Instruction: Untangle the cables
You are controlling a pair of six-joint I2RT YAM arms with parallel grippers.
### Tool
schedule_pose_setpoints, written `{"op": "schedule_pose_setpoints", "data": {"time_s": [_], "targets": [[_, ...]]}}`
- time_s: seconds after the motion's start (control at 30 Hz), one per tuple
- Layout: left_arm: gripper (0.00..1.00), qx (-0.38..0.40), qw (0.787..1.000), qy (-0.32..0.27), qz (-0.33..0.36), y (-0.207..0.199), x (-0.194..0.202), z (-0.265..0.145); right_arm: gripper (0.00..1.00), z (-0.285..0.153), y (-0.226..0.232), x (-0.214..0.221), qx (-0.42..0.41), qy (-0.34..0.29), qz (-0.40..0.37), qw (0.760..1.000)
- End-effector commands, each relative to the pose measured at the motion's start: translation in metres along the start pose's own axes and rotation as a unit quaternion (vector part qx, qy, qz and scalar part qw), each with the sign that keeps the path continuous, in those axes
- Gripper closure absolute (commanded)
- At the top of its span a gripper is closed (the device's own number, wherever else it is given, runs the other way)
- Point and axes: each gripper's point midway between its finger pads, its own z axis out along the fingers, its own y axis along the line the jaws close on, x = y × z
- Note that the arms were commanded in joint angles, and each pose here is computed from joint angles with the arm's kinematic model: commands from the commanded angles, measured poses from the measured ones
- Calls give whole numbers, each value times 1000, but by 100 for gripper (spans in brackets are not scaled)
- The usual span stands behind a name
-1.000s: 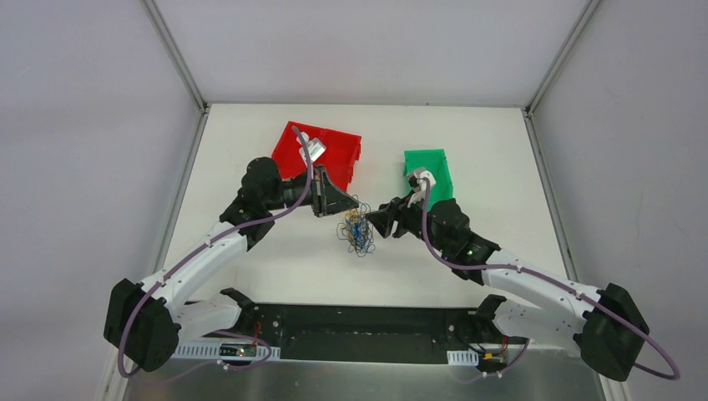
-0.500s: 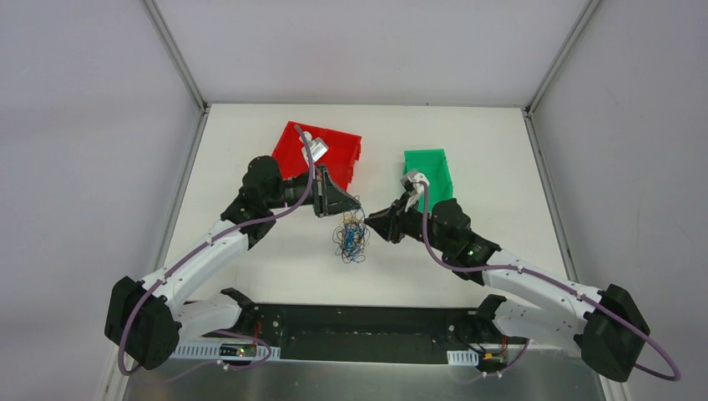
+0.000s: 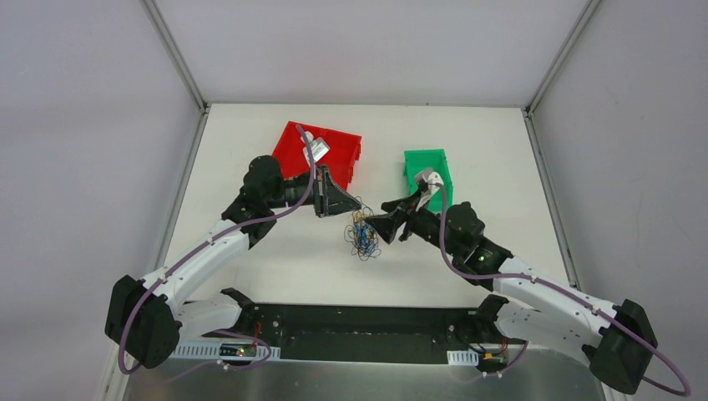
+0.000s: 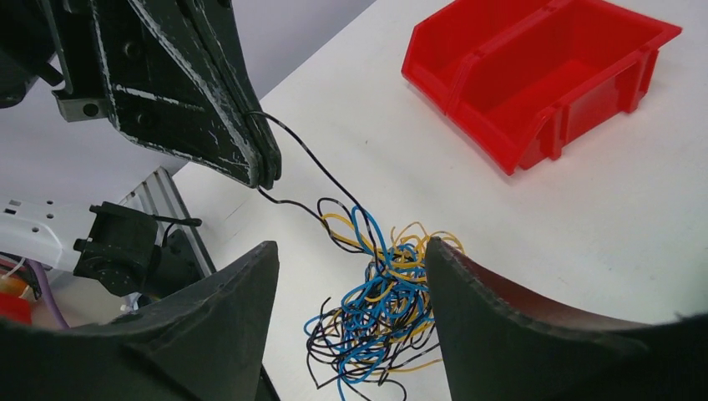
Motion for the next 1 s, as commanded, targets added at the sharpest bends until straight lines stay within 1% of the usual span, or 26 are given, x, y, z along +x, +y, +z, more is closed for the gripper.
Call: {"op": "schedule_pose_setpoints", "data": {"time_s": [0.0,0.1,0.3,0.4,0.5,0.6,0.73,0.77,0.8,0.83,0.87,0.97], "targets": [[100,43,998,-14,35,-26,-20,2,31,-9,0,-20,9,-44,-15,999],[100,43,998,-16,37,-27,-20,1,37,-9,5,-16,-7,-35,-17,999],[100,45,998,-17,42,-30,-20,0,39,5,22,6,-63,27,-18,997],[100,48,998,-13,38,-29,-19,1,40,9,26,11,-78,44,-16,996],[100,54,998,-6,35,-31,-18,3,40,9,27,13,-80,49,-15,995],[100,55,998,-6,37,-32,-18,3,45,8,28,11,-82,47,-16,995],[100,57,998,-5,37,-33,-18,3,45,8,24,9,-70,41,-16,997],[100,58,998,-6,38,-33,-18,3,45,9,22,8,-63,39,-15,997],[100,59,998,-6,38,-34,-18,3,41,10,18,7,-50,35,-13,998],[100,59,997,-7,40,-34,-18,2,33,10,13,4,-34,28,-8,999],[100,59,997,-8,41,-34,-19,2,30,10,6,3,-16,21,-6,1000],[100,60,997,-9,43,-35,-18,1,28,7,-2,-3,7,0,-6,1000]]}}
